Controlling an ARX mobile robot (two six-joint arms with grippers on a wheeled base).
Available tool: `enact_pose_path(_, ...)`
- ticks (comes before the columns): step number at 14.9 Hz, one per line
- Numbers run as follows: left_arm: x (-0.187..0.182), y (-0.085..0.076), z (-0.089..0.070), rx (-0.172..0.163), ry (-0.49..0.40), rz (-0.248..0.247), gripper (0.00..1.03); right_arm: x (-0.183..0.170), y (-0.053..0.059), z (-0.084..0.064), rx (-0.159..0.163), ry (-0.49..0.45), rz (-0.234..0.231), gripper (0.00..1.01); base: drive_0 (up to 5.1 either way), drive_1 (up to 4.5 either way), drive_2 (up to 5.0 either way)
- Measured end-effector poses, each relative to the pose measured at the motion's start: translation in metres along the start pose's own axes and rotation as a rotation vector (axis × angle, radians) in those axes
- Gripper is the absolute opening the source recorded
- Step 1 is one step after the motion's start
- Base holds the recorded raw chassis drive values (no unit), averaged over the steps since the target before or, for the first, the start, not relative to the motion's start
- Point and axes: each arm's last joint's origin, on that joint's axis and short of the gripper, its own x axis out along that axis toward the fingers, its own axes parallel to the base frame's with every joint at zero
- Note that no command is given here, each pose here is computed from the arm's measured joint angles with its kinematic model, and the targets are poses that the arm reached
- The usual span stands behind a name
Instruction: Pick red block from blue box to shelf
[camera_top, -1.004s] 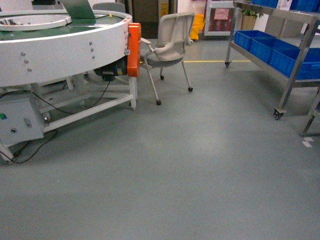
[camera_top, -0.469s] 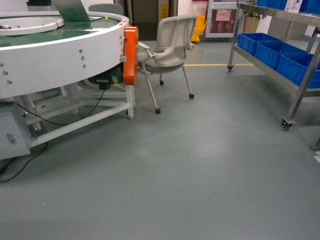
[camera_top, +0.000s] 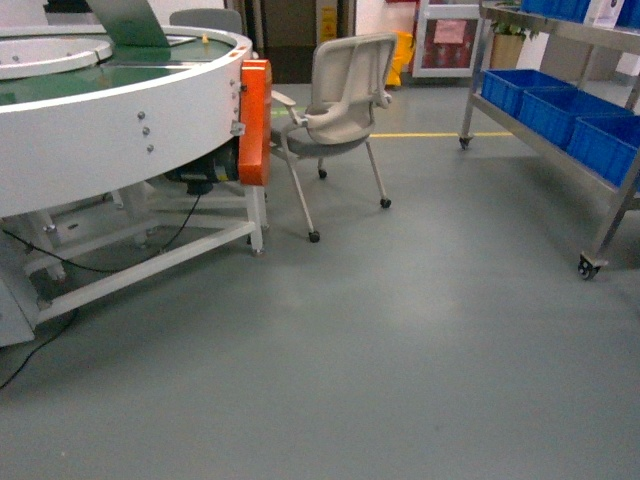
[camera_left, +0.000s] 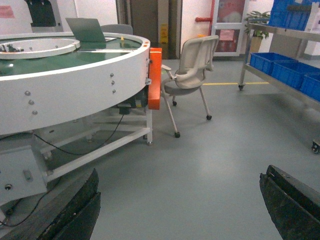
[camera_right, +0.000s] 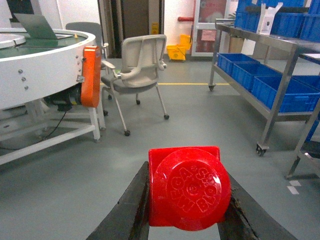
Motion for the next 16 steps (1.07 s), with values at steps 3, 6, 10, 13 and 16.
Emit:
enact_pose_path(3, 0.0000, 0.0000, -0.0004, 0.000, 0.004, 0.000, 0.98, 0.0000, 0.0000, -0.0002, 0.000, 0.002, 0.000, 0.28, 0.1, 4.10, -3.9)
enact_pose_path(6, 0.0000, 0.0000, -0.0003, 0.000, 0.003, 0.000, 0.98, 0.0000, 0.0000, -0.0001, 0.000, 0.001, 0.000, 0.28, 0.1, 4.08, -4.0)
enact_pose_path(10, 0.0000, 0.0000, -0.0003, 0.000, 0.003, 0.000, 0.98, 0.0000, 0.0000, -0.0003, 0.000, 0.003, 0.000, 0.28, 0.1, 4.09, -4.0)
enact_pose_path(13, 0.0000, 0.0000, -0.0003, 0.000, 0.003, 0.000, 0.98, 0.0000, 0.0000, -0.0001, 0.000, 0.001, 0.000, 0.28, 0.0, 4.13, -4.0)
enact_pose_path(16, 0.0000, 0.0000, -0.0002, 0.000, 0.002, 0.000, 0.98, 0.0000, 0.0000, -0.0003, 0.000, 0.003, 0.000, 0.28, 0.1, 4.16, -4.0)
